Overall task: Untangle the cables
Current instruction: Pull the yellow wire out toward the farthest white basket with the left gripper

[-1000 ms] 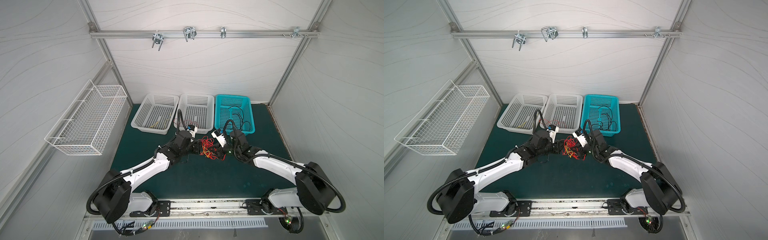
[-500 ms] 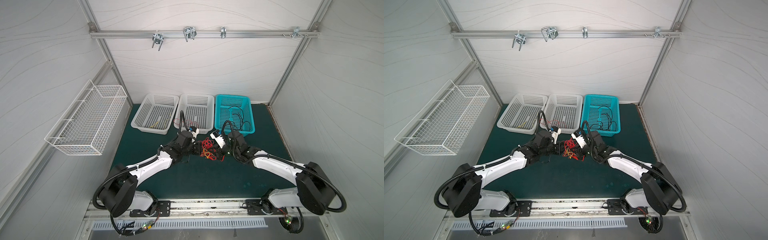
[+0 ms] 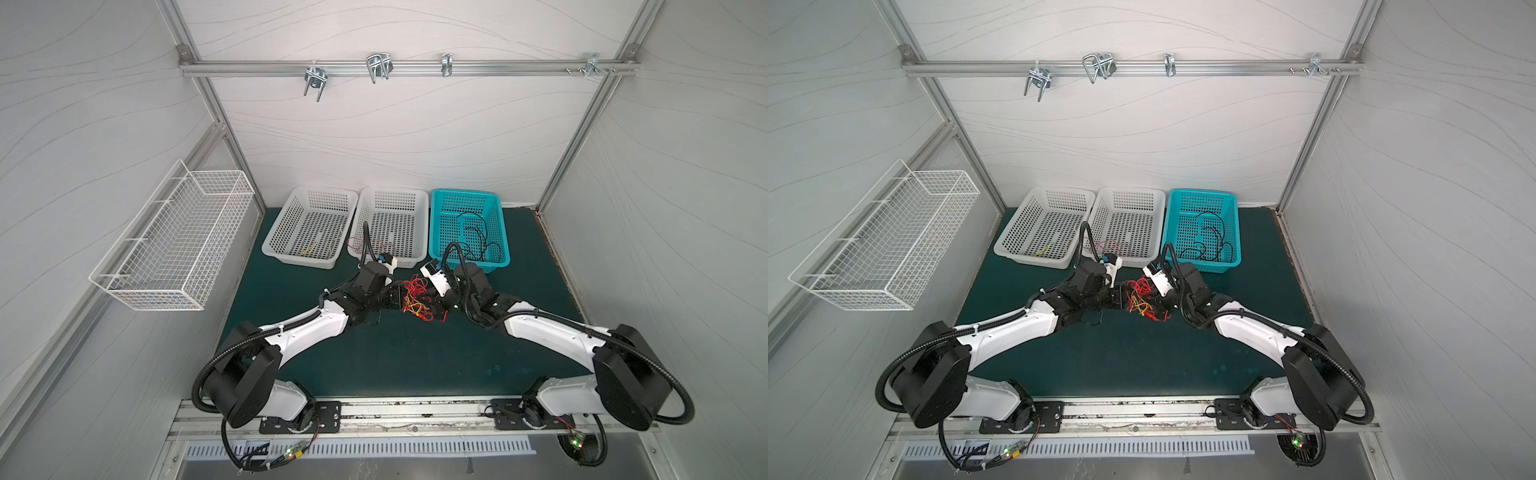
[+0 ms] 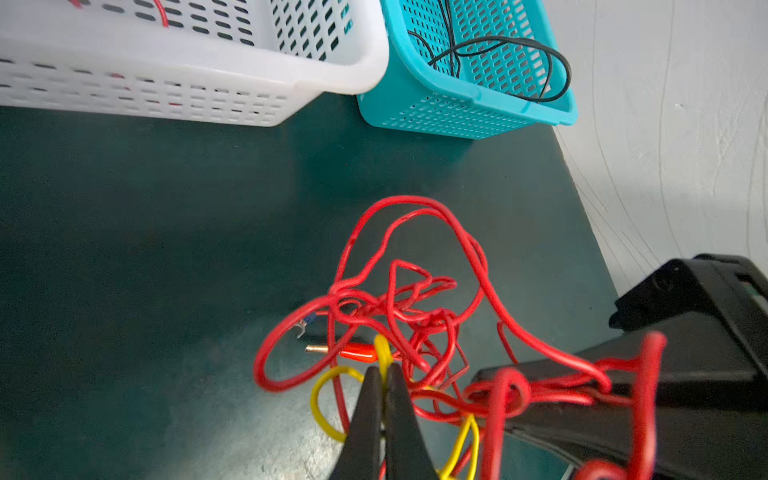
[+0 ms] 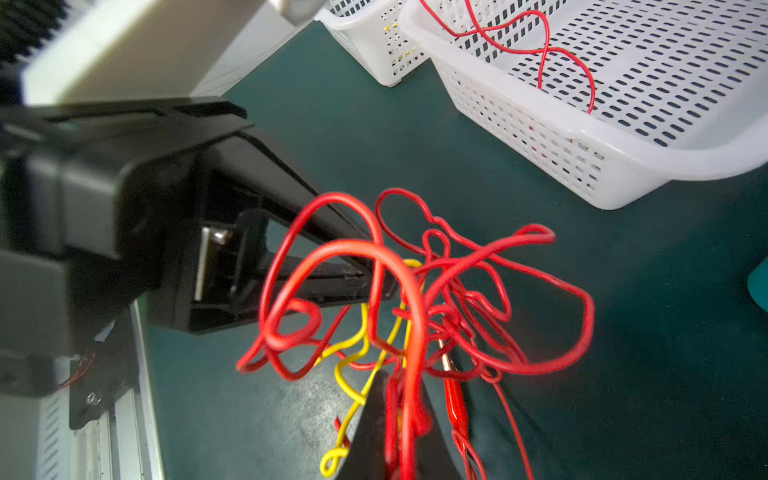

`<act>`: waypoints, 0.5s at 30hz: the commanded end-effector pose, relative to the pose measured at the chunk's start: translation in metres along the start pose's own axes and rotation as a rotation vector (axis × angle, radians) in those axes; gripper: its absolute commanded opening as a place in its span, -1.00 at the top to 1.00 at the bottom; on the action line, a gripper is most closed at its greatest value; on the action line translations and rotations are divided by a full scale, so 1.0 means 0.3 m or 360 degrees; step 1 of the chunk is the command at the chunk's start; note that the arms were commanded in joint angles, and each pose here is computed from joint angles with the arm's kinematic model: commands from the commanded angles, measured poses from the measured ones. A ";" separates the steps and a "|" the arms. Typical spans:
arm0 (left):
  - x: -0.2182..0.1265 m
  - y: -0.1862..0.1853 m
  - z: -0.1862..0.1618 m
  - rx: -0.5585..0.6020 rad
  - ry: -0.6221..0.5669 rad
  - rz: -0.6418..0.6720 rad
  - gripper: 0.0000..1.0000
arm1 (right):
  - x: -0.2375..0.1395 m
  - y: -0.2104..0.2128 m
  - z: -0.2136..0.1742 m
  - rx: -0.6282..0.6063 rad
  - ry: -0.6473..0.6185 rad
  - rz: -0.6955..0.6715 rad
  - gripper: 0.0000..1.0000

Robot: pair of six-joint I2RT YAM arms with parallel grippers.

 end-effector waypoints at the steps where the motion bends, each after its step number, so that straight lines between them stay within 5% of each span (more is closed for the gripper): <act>1: -0.080 0.018 0.061 0.0059 -0.0093 0.0211 1.00 | -0.006 -0.045 0.081 0.0024 -0.0177 -0.0233 1.00; 15: -0.420 0.155 0.113 0.0017 -0.0416 0.0770 1.00 | -0.034 -0.263 0.003 0.0293 -0.0162 -0.0686 1.00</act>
Point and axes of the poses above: each gripper's point midway between its finger pads, its own x axis out along the fingers, its own y axis along the line the jaws close on, z = x × y, the point moved 6 cm from there along -x, back along the fingers, and after that the axes turned 15 degrees about x, right-handed, at the moved point
